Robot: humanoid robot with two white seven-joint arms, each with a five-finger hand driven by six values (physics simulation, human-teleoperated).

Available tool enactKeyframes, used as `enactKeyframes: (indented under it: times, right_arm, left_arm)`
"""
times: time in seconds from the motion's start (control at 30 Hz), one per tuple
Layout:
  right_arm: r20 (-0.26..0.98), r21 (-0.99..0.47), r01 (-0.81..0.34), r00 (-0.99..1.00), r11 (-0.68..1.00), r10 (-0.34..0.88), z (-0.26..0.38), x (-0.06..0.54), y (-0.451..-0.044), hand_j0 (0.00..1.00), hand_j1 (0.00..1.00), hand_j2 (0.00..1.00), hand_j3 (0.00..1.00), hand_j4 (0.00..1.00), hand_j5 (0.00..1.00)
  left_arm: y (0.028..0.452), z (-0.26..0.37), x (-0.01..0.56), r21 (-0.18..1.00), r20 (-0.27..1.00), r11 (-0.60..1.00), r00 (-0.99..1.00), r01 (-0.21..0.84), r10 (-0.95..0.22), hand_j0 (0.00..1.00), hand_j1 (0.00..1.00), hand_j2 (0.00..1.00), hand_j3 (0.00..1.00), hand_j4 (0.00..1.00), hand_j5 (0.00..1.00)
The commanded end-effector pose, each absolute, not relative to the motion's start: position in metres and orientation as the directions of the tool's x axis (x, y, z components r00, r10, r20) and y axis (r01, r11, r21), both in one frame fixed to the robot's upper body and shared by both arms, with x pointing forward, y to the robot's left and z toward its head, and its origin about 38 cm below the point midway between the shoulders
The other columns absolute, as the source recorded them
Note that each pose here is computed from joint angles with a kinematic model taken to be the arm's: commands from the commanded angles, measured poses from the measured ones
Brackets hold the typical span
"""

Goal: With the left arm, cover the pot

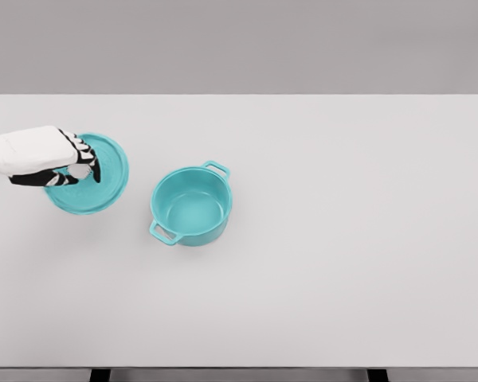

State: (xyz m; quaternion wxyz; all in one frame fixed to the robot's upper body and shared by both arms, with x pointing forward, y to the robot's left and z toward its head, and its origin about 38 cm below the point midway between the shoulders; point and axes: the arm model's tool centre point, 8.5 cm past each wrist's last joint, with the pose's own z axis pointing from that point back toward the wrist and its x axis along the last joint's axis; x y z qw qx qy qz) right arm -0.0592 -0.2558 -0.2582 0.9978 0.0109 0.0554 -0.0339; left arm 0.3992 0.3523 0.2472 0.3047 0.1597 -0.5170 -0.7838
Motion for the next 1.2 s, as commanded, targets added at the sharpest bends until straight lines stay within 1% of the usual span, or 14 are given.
enactKeyframes:
  times: [0.0, 0.2, 0.37, 0.53, 0.67, 1.17]
  right_arm:
    - [-0.112, 0.018, 0.069, 0.992, 0.997, -0.066, -0.258, -0.059, -0.256, 1.0, 1.0, 1.0, 1.0, 1.0, 1.0]
    - [-0.112, 0.018, 0.069, 0.992, 0.997, -0.066, -0.258, -0.059, -0.256, 1.0, 1.0, 1.0, 1.0, 1.0, 1.0]
    - [-0.112, 0.018, 0.069, 0.992, 0.997, -0.066, -0.258, -0.059, -0.256, 1.0, 1.0, 1.0, 1.0, 1.0, 1.0]
    - [-0.112, 0.018, 0.069, 0.992, 0.997, -0.066, -0.258, -0.059, -0.256, 1.0, 1.0, 1.0, 1.0, 1.0, 1.0]
    - [-0.112, 0.018, 0.069, 0.992, 0.997, -0.066, -0.258, -0.059, -0.256, 1.0, 1.0, 1.0, 1.0, 1.0, 1.0]
    - [-0.112, 0.018, 0.069, 0.992, 0.997, -0.066, -0.258, -0.059, -0.256, 1.0, 1.0, 1.0, 1.0, 1.0, 1.0]
  left_arm:
    - [0.345, 0.243, 0.396, 0.903, 0.079, -0.285, -0.776, 0.321, -0.626, 0.52, 0.52, 0.52, 0.52, 0.52, 0.52]
    - [0.339, 0.245, 0.395, 0.906, 0.074, -0.288, -0.787, 0.309, -0.612, 0.52, 0.52, 0.52, 0.52, 0.52, 0.52]
    - [0.327, 0.242, 0.398, 0.903, 0.08, -0.3, -0.807, 0.308, -0.586, 0.52, 0.52, 0.52, 0.52, 0.52, 0.52]
    - [0.309, 0.24, 0.401, 0.914, 0.098, -0.278, -0.825, 0.296, -0.557, 0.51, 0.51, 0.51, 0.51, 0.51, 0.51]
    - [0.308, 0.24, 0.402, 0.916, 0.098, -0.275, -0.827, 0.293, -0.554, 0.51, 0.51, 0.51, 0.51, 0.51, 0.51]
    - [0.277, 0.235, 0.409, 0.927, 0.128, -0.245, -0.855, 0.283, -0.503, 0.5, 0.5, 0.5, 0.5, 0.5, 0.5]
